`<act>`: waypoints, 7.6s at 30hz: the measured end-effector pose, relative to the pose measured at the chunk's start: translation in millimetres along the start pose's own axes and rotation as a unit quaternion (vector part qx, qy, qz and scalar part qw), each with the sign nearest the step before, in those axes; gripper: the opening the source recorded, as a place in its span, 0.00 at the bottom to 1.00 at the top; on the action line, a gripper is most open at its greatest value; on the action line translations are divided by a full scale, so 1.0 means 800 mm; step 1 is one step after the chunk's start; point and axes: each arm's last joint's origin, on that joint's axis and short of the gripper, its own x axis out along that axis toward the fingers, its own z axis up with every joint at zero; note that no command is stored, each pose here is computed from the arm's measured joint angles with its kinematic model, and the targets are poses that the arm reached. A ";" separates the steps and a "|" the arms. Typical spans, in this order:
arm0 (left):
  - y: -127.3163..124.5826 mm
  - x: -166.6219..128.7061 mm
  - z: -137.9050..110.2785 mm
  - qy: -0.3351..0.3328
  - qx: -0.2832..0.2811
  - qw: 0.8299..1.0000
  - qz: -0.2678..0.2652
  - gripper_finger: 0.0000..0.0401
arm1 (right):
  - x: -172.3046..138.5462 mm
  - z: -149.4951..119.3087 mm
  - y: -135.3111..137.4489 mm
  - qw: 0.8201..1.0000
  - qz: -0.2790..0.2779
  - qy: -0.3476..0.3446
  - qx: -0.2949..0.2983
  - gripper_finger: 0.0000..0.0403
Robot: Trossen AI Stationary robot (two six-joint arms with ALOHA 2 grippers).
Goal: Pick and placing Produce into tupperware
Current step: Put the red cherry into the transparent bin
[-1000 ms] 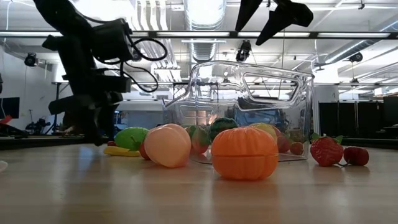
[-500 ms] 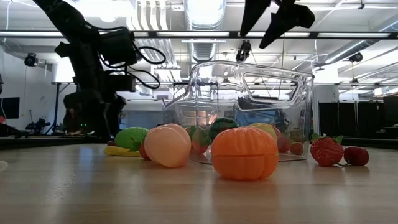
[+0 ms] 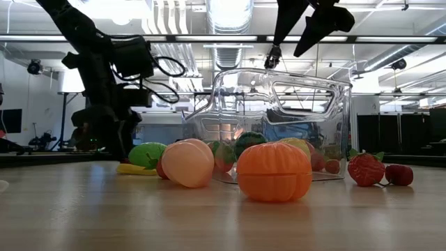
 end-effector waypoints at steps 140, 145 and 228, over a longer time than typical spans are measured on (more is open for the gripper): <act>-0.047 -0.109 0.113 -0.146 -0.155 0.972 -0.096 0.67 | 0.050 -0.266 0.018 0.971 0.044 0.055 -0.227 0.59; -0.047 -0.109 0.112 -0.146 -0.155 0.972 -0.096 0.67 | 0.055 -0.267 0.019 0.963 0.055 0.055 -0.260 0.64; -0.048 -0.103 0.112 -0.147 -0.168 0.970 -0.097 0.67 | 0.082 -0.254 0.018 0.961 0.089 0.088 -0.246 0.19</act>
